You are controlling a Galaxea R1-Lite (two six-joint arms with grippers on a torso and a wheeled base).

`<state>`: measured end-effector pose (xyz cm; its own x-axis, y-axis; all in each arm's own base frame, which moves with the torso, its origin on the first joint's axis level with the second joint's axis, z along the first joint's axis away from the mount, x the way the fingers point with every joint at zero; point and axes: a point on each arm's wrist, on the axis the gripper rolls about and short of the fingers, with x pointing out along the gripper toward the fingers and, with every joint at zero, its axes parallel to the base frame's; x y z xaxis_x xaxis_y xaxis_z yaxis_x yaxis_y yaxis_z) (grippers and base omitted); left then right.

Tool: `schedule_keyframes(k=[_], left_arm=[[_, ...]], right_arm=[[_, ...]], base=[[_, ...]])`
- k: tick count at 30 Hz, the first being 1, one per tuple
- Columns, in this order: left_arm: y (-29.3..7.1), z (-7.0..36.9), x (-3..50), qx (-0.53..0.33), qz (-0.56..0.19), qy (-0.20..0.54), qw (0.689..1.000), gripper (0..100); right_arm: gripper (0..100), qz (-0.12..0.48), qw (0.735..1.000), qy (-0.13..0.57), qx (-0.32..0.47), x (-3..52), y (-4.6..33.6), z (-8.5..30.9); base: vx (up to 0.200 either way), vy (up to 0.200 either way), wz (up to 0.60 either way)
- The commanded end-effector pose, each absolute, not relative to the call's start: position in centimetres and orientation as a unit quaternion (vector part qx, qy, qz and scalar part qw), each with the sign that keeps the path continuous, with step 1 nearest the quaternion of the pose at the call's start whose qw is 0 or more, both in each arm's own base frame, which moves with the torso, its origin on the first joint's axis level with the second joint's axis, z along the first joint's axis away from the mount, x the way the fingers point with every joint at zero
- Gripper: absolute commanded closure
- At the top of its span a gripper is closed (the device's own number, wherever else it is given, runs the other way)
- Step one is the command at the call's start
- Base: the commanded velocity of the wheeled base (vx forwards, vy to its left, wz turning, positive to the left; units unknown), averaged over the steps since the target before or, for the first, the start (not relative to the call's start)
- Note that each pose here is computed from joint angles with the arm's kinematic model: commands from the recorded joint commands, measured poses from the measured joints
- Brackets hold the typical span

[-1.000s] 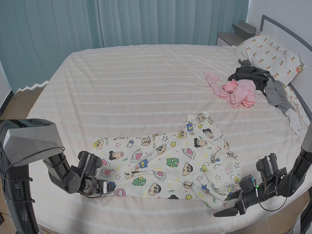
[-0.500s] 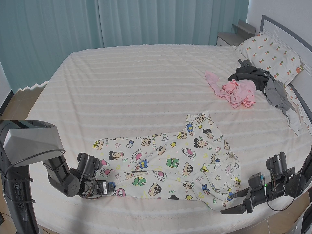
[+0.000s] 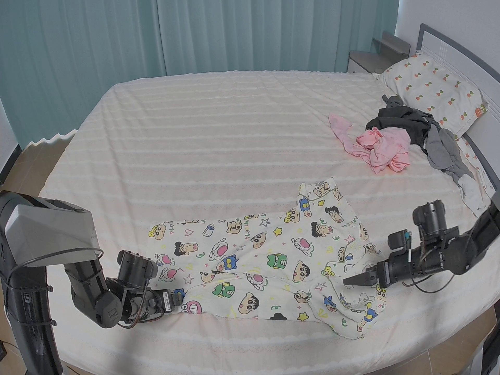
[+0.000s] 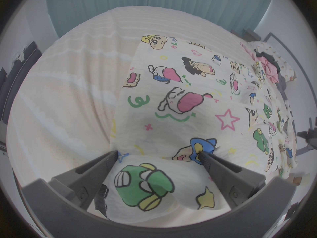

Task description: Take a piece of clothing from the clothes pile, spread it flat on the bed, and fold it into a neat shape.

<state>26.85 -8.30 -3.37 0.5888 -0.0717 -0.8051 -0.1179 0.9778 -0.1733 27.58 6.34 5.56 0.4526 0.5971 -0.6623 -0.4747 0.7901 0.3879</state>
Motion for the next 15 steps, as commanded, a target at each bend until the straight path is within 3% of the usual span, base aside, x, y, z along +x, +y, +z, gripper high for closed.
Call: schedule_keyframes(k=[1,15], left_arm=[[-7.7,-2.6,26.5,-0.136,0.026,0.420,0.897,0],[-7.0,-1.9,26.0,-0.146,0.030,0.415,0.898,0]], right_arm=[[0,0.281,0.817,0.500,0.062,31.0,9.0,0.5],[0,0.274,0.809,0.517,0.056,32.5,9.8,0.4]], base=[[0.000,0.000,0.00],[0.000,0.000,0.00]])
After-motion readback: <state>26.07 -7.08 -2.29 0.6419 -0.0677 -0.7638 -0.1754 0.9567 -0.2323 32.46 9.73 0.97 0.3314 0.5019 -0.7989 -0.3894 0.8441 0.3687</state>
